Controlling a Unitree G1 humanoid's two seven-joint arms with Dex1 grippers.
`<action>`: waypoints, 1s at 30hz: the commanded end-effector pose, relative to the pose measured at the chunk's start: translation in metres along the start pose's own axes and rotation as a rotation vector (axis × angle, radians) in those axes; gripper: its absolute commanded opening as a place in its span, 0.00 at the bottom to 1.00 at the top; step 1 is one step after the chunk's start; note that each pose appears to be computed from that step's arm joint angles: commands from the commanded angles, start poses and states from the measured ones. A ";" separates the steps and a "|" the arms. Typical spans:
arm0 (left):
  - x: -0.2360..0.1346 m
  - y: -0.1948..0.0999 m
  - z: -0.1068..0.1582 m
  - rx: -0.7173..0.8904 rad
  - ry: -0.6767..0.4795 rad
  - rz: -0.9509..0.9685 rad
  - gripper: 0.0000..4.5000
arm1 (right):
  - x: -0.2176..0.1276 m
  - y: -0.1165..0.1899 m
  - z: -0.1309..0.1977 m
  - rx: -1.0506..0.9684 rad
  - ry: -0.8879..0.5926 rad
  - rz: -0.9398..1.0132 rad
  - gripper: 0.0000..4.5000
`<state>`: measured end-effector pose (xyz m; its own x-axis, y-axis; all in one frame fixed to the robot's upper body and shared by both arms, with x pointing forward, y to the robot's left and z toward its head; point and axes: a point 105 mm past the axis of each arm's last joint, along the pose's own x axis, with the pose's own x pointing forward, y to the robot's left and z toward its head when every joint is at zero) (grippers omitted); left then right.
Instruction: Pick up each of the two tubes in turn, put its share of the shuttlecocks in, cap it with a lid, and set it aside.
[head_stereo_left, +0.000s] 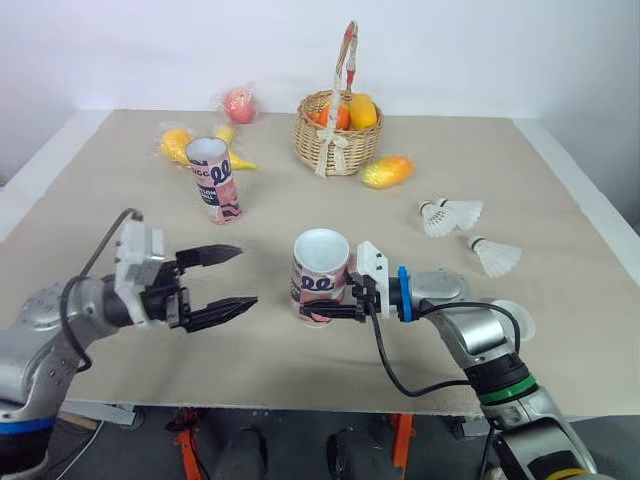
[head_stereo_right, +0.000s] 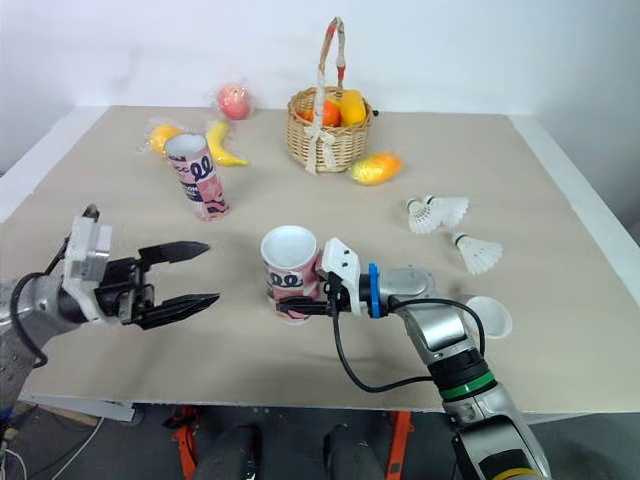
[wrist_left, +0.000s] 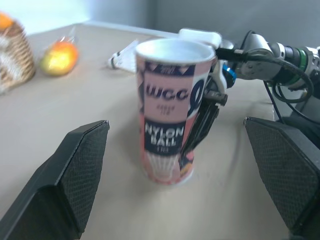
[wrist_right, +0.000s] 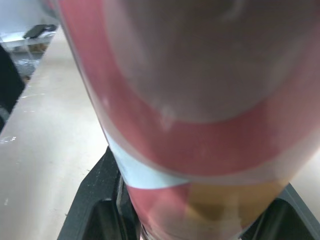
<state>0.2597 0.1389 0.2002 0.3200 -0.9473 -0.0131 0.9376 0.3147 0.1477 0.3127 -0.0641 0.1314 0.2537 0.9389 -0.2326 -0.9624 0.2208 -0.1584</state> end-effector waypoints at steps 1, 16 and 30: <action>0.029 0.015 0.005 0.062 -0.031 0.026 1.00 | -0.032 -0.021 0.024 -0.036 -0.073 -0.137 0.48; 0.169 0.033 0.051 0.063 -0.275 -0.116 1.00 | -0.338 -0.130 0.002 0.137 -0.033 -1.560 0.48; 0.174 0.037 0.036 0.071 -0.228 -0.111 1.00 | -0.352 -0.119 -0.083 0.393 0.046 -1.688 0.82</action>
<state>0.3490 -0.0179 0.2290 0.1825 -0.9694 0.1641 0.9600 0.2117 0.1830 0.3460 -0.4416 0.1443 0.9124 -0.3864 -0.1350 0.3858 0.9220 -0.0320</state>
